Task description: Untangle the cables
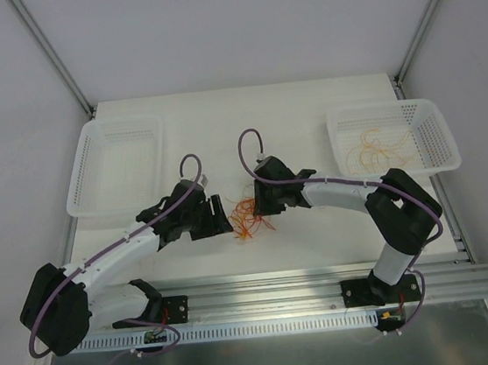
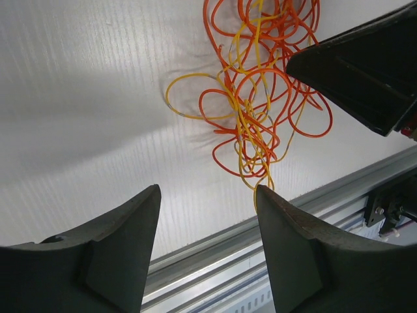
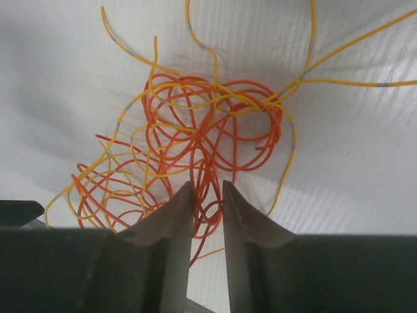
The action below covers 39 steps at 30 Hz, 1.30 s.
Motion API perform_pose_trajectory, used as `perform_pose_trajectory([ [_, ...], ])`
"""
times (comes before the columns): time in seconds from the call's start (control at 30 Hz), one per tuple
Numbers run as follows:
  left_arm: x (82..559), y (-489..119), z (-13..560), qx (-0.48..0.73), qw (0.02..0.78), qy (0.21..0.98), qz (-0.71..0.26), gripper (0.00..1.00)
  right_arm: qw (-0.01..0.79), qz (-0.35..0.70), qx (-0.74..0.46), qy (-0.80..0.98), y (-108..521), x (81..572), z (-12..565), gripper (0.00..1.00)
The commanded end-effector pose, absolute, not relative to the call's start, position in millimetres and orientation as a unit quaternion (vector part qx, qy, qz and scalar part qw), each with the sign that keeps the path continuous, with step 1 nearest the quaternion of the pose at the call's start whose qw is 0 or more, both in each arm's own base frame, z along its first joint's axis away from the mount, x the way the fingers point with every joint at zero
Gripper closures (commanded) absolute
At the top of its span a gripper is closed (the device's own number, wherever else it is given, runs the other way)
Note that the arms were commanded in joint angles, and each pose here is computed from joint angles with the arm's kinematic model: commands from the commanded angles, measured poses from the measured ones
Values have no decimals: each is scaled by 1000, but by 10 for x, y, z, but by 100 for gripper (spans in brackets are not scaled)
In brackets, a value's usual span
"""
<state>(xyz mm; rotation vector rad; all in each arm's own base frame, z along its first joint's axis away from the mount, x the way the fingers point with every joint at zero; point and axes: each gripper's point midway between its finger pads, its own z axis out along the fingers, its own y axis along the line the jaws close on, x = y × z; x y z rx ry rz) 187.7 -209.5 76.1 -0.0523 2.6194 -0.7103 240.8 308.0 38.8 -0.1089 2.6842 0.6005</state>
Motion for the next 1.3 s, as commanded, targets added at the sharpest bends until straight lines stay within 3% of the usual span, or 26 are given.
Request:
perform_pose_trajectory([
  [0.0,2003,-2196,881,-30,218,938,-269,41,210,238,-37,948,3207,2483,507,75],
  [0.03,2011,-2200,848,-32,213,940,-264,43,209,238,-38,948,3206,2470,503,81],
  [0.13,2051,-2251,842,-35,210,939,-268,52,210,237,-38,948,3190,2463,498,86],
  [0.5,2100,-2415,777,-37,191,937,-292,69,208,234,-39,949,3182,2451,490,95],
  [0.6,2090,-2431,777,-37,186,936,-295,83,211,230,-40,949,3160,2460,491,100],
  [0.67,2094,-2423,811,-34,193,935,-297,100,212,220,-40,951,3114,2452,487,99],
  [0.8,2205,-2287,1116,-11,256,923,-287,100,228,181,-33,956,2862,2499,458,99],
  [0.97,2409,-1557,1409,-32,317,926,-201,100,239,136,10,961,2269,2579,448,99],
  [1.27,2634,-590,2460,-56,467,882,-38,100,284,101,84,950,1423,2782,869,99],
])
